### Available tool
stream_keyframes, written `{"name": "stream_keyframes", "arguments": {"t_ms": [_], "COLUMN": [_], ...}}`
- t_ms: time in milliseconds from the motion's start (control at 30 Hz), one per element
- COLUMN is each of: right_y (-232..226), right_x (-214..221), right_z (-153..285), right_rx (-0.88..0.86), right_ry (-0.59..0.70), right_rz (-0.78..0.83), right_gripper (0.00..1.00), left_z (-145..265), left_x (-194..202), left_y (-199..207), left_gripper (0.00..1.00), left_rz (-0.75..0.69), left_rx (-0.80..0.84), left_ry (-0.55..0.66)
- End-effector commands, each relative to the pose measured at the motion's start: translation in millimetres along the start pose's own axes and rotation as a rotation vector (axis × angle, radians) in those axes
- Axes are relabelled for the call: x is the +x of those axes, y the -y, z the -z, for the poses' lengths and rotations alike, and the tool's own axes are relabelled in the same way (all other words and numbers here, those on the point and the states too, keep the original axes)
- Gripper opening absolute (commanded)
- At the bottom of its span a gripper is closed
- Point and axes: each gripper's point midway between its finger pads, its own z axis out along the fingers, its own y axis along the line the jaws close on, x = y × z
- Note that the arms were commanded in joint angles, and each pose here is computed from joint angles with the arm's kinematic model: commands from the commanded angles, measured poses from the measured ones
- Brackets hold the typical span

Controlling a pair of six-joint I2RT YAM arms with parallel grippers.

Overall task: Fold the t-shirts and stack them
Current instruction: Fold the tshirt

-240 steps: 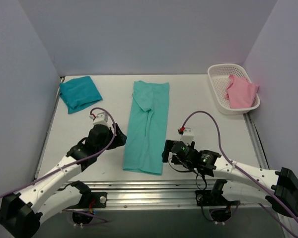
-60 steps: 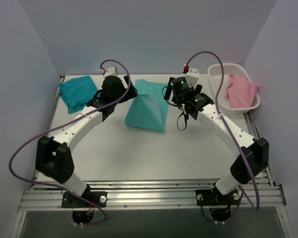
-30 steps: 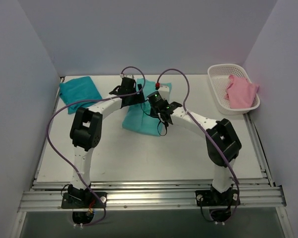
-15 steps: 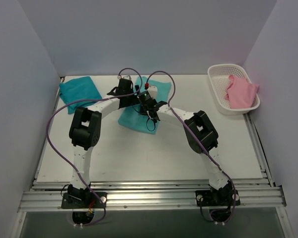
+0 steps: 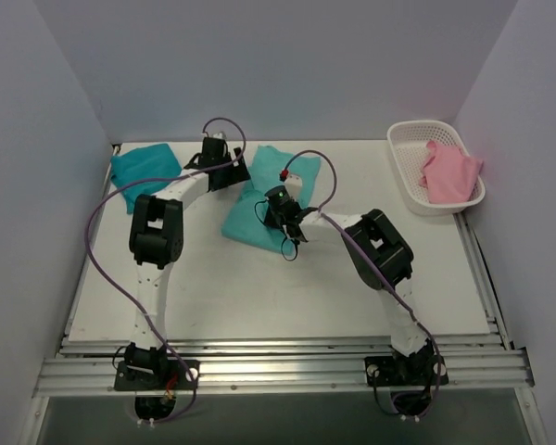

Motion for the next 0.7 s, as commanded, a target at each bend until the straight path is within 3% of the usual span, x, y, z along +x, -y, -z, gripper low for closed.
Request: {"name": "stream_keyframes", "arguments": {"t_ms": [0,367,433,500,533,567,633,667], "right_y": [37,50,43,35,30,31,27,33], "right_x": [57,66,52,35,24,13,-8,-11], "right_z": [9,16,18,20,24,27,35,40], "right_rx": [0.083,0.116,0.121,0.131,0.13,0.148,0.167,0.2], "right_ry": [-0.149,-0.167,-0.144,-0.112,-0.094,-0.068,-0.036,-0.036], "right_rz": [0.034,0.077,0.091,0.102,0.112,0.117,0.119,0.126], "right_gripper": [0.0,0.0,0.0,0.0,0.0,0.0,0.0,0.0], "left_z": [-15,-32,-16,22,24,59,74,103], "left_x": [-13,-75,-88,-123,-107,-129,-122,-135], "left_y": [-4,1,8,23,10,21,8,14], "left_gripper": [0.94,0.94,0.94,0.94,0.94,0.94,0.94,0.94], "left_rz": [0.0,0.001,-0.011,-0.024,-0.023,-0.027,-0.01,-0.009], "left_rx": [0.036,0.11,0.115,0.137,0.103,0.114,0.061,0.068], "left_ry": [-0.003,0.072,0.108,0.222,0.197,0.263,0.271,0.31]}}
